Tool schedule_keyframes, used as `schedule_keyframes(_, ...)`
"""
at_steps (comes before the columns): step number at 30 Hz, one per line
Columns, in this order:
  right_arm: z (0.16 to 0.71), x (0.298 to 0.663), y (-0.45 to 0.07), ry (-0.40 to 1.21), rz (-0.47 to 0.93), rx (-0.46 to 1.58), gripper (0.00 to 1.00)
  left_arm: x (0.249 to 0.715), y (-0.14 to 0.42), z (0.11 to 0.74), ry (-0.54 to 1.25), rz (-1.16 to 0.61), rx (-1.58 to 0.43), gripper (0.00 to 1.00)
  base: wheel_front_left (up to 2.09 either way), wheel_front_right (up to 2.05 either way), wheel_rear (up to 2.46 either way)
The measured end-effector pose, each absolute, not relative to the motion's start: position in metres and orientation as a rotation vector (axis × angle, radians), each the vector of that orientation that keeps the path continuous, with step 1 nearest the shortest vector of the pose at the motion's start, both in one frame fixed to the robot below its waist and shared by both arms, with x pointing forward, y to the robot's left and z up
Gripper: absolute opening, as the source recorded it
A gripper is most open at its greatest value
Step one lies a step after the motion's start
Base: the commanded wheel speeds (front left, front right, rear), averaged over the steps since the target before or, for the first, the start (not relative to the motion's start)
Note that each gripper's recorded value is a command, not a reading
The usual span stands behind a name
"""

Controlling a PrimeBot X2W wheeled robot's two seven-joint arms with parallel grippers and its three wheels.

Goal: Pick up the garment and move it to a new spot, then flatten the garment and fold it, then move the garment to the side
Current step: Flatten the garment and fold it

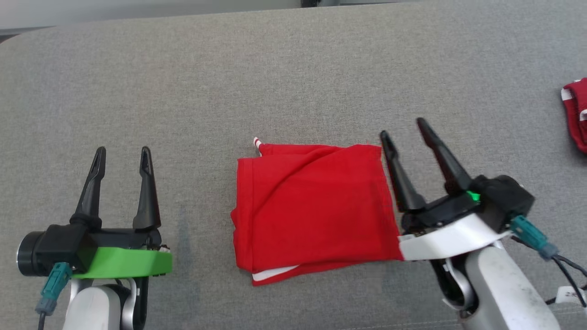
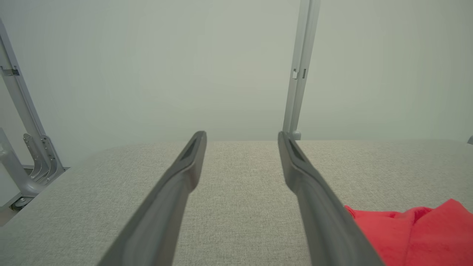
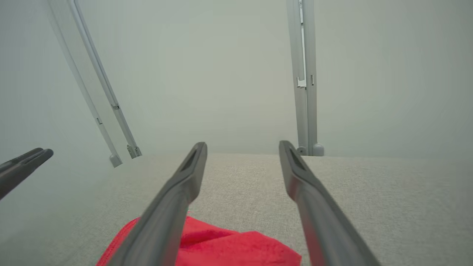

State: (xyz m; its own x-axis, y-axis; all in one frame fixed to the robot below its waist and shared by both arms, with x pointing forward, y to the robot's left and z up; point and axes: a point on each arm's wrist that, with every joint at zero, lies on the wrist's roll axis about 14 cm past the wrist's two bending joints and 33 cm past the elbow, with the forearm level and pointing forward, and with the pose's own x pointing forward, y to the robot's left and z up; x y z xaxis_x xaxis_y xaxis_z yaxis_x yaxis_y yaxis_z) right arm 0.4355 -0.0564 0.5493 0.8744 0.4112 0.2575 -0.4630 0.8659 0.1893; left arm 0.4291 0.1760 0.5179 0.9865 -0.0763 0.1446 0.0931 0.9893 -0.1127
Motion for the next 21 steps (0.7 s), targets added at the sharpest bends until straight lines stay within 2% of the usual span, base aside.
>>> schedule_keyframes(5, 0.542, 0.432, -0.122, -0.203, 0.296, 0.157, 1.00, 0.422, 0.179, 0.522, -0.150, -0.071, -0.109, 1.00, 0.00, 0.00, 0.00)
schedule_keyframes(9, 0.532, 0.423, -0.154, -0.161, 0.225, 0.104, 1.00, 0.416, 0.182, 0.526, -0.155, -0.068, -0.100, 1.00, 0.00, 0.00, 0.00)
schedule_keyframes(21, 0.534, 0.406, -0.162, -0.143, 0.215, 0.102, 1.00, 0.395, 0.191, 0.534, -0.154, -0.071, -0.069, 1.00, 0.00, 0.00, 0.00)
